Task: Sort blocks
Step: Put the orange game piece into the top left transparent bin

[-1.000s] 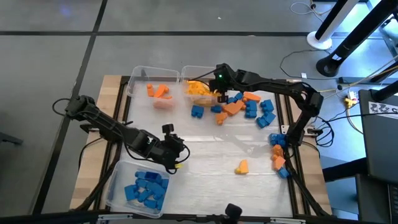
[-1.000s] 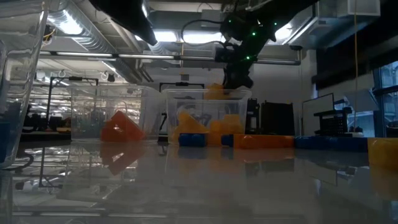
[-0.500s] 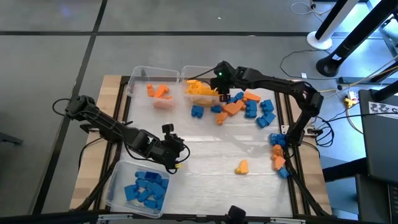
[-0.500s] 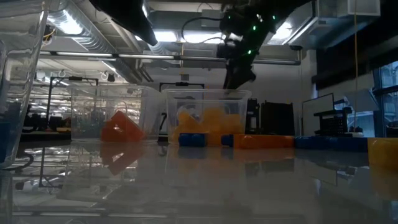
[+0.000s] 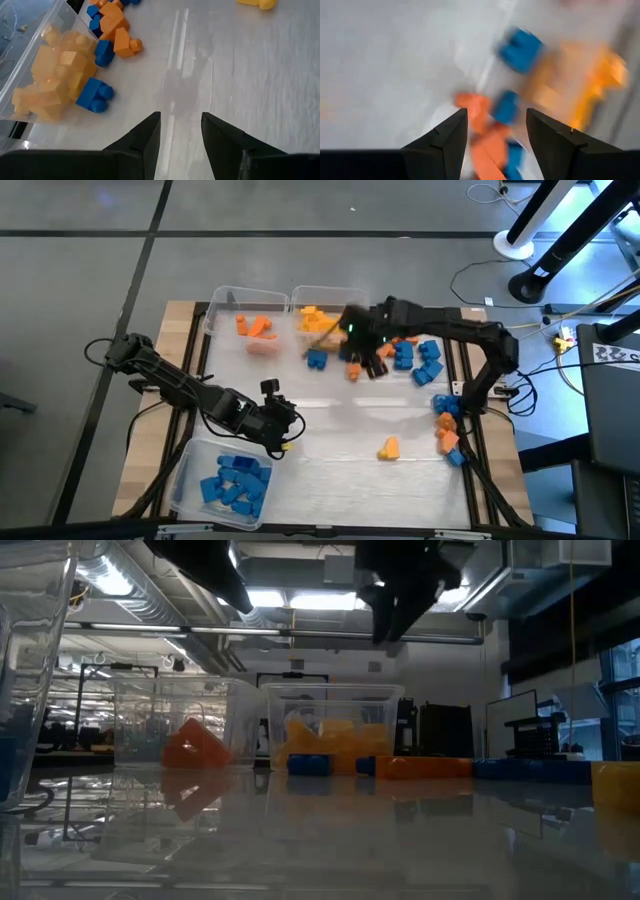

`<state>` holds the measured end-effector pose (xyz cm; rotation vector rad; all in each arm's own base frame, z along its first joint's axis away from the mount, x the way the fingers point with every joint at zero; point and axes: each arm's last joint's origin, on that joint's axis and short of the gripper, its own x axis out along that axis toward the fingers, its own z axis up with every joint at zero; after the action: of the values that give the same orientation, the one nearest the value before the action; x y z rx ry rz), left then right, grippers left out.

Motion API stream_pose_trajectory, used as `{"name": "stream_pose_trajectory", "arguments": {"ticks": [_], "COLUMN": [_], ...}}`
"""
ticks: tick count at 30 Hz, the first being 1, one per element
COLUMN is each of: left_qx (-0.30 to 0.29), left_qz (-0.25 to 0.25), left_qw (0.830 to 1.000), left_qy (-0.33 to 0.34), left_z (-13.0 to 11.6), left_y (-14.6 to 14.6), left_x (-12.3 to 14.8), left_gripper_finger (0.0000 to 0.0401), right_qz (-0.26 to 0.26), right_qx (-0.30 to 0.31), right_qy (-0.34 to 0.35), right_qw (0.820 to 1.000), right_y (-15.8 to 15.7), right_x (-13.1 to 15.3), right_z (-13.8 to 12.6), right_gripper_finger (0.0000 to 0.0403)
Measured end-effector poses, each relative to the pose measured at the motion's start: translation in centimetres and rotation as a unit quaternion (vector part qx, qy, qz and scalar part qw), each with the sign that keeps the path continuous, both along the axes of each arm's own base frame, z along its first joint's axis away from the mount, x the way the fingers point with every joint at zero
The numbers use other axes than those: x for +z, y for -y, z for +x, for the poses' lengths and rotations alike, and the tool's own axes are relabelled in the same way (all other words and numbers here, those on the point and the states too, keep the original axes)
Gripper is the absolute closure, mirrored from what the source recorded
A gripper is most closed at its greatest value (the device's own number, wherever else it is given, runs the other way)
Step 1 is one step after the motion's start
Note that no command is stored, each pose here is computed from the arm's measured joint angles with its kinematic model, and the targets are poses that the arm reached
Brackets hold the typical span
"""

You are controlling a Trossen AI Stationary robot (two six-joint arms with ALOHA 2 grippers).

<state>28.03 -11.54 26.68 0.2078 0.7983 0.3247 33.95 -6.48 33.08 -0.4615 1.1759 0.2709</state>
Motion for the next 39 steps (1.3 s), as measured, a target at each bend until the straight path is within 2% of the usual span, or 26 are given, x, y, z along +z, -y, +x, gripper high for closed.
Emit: {"name": "stream_pose_trajectory", "arguments": {"ticks": [4, 7, 11, 17, 22, 29, 35, 39], "left_qx": [0.0, 0.0, 0.001, 0.001, 0.001, 0.001, -0.003, -0.003], "left_qz": [0.0, 0.0, 0.0, -0.001, -0.001, -0.001, 0.003, 0.003], "left_qw": [1.0, 1.0, 1.0, 1.0, 1.0, 1.0, 1.0, 1.0], "left_qy": [0.0, 0.0, 0.0, 0.001, 0.001, 0.001, -0.001, -0.001], "left_z": [0.0, 0.0, 0.0, 0.0, 0.0, 0.0, 0.0, 0.0], "left_y": [0.0, 0.0, 0.0, 0.0, 0.0, 0.0, 0.0, 0.0], "left_x": [0.0, 0.0, 0.0, 0.0, 0.0, 0.0, 0.0, 0.0], "left_gripper_finger": [0.0269, 0.0269, 0.0269, 0.0269, 0.0269, 0.0269, 0.0269, 0.0269], "right_qz": [-0.006, -0.055, -0.132, -0.122, -0.1, -0.082, -0.109, -0.11], "right_qx": [0.057, 0.074, 0.066, 0.027, -0.014, -0.051, -0.057, -0.057], "right_qy": [-0.034, -0.067, -0.107, -0.118, -0.083, -0.081, -0.068, -0.056], "right_qw": [0.998, 0.993, 0.983, 0.985, 0.991, 0.992, 0.99, 0.991], "right_y": [-4.0, -6.0, -6.7, -4.6, -1.7, 1.0, 1.4, 1.4], "right_x": [-1.7, -3.2, -5.4, -9.2, -11.4, -13.4, -14.5, -14.6], "right_z": [0.3, 0.0, -0.5, -0.9, -0.8, -1.8, -2.0, -1.9], "right_gripper_finger": [0.02, 0.02, 0.02, 0.02, 0.02, 0.02, 0.02, 0.0201]}}
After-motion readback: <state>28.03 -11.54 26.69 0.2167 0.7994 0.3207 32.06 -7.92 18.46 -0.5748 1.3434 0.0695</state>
